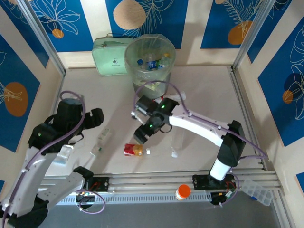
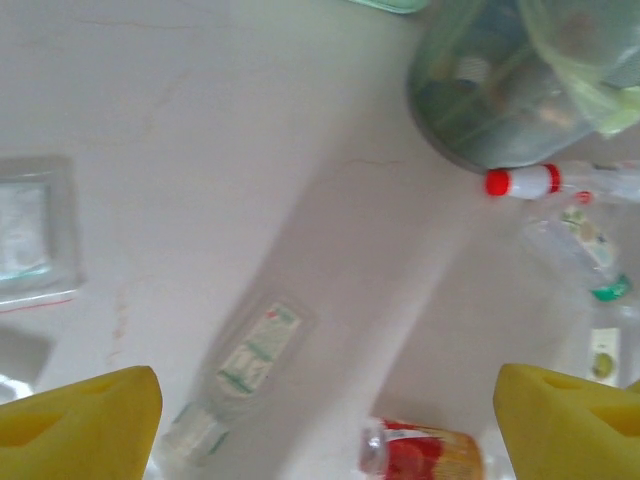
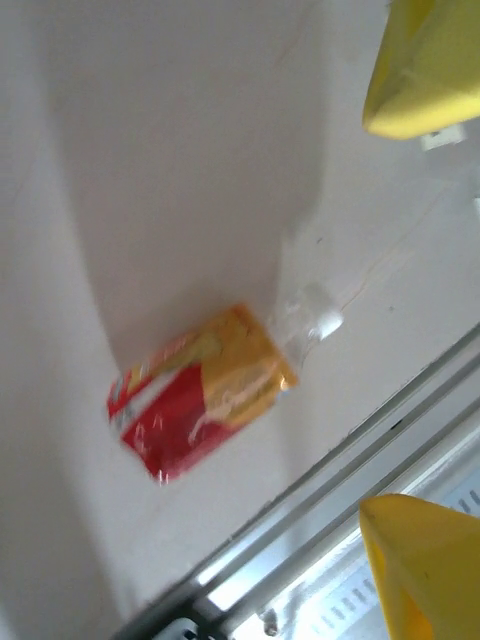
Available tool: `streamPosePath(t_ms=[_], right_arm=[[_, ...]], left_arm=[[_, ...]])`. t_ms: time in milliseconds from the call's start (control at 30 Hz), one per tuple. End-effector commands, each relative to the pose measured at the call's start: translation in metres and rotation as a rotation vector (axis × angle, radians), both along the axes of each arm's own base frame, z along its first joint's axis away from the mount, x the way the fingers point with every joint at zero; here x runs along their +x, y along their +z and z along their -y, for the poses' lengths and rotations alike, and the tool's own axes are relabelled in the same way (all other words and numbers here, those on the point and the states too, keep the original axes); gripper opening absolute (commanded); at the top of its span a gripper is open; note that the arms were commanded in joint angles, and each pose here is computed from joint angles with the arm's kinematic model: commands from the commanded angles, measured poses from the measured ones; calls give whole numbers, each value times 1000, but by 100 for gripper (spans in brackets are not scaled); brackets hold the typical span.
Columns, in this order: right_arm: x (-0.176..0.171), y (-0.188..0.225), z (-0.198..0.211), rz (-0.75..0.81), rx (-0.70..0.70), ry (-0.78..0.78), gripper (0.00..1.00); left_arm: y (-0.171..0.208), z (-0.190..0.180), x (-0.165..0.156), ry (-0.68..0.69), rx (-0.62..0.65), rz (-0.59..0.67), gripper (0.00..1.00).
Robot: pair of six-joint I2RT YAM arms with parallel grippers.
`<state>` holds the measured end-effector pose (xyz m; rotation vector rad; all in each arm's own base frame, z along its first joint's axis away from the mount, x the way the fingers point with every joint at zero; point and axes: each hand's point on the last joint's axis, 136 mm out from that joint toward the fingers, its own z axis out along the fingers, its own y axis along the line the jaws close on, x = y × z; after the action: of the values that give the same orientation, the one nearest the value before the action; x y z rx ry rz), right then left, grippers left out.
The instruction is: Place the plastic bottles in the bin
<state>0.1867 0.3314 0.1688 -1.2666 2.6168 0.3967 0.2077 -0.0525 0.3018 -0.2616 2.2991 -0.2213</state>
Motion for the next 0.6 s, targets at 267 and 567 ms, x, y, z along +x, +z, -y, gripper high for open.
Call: streamPosePath(t_ms=[267,567], right_arm=[[-16,-54,-50,9,7,359,94],[-17,-91,-59,-63,-52,256,95]], left_arm=[[8,-35,-19,75,121,36,88],[6,-32,-13,61,134,42,88]])
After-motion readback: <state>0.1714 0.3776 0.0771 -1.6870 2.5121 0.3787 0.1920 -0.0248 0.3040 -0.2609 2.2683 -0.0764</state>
